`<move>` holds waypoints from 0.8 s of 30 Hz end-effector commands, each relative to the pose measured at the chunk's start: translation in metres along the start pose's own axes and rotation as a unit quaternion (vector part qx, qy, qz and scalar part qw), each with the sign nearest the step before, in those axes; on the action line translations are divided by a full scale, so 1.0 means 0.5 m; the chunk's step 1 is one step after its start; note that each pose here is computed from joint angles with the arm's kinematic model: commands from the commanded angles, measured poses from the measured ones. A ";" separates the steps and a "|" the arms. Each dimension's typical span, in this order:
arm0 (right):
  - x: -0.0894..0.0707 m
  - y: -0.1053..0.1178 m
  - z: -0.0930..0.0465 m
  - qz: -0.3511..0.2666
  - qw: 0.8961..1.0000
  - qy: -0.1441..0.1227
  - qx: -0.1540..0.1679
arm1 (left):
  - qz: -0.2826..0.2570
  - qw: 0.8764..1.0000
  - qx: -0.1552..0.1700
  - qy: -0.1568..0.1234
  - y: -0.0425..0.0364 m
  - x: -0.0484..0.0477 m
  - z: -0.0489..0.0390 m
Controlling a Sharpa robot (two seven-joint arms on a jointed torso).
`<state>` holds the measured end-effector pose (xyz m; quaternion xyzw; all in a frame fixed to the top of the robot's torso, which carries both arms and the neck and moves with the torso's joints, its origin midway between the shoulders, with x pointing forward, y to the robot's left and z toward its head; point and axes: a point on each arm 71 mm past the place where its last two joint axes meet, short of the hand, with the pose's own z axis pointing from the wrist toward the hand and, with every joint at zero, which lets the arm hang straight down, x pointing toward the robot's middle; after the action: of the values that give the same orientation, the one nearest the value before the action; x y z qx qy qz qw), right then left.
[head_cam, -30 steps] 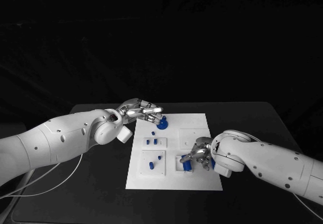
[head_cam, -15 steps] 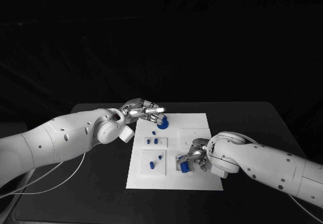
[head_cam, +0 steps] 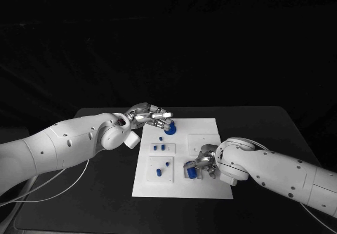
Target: Assemble the parts on the task board
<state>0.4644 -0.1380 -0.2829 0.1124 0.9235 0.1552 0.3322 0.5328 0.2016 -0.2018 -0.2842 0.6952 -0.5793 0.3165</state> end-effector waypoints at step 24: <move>0.005 -0.004 -0.009 -0.011 1.000 -0.007 -0.013 | -0.006 1.000 -0.004 0.015 0.001 0.002 0.000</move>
<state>0.4597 -0.1395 -0.2819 0.1052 0.9225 0.1592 0.3354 0.5326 0.2025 -0.2028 -0.2839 0.7002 -0.5771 0.3100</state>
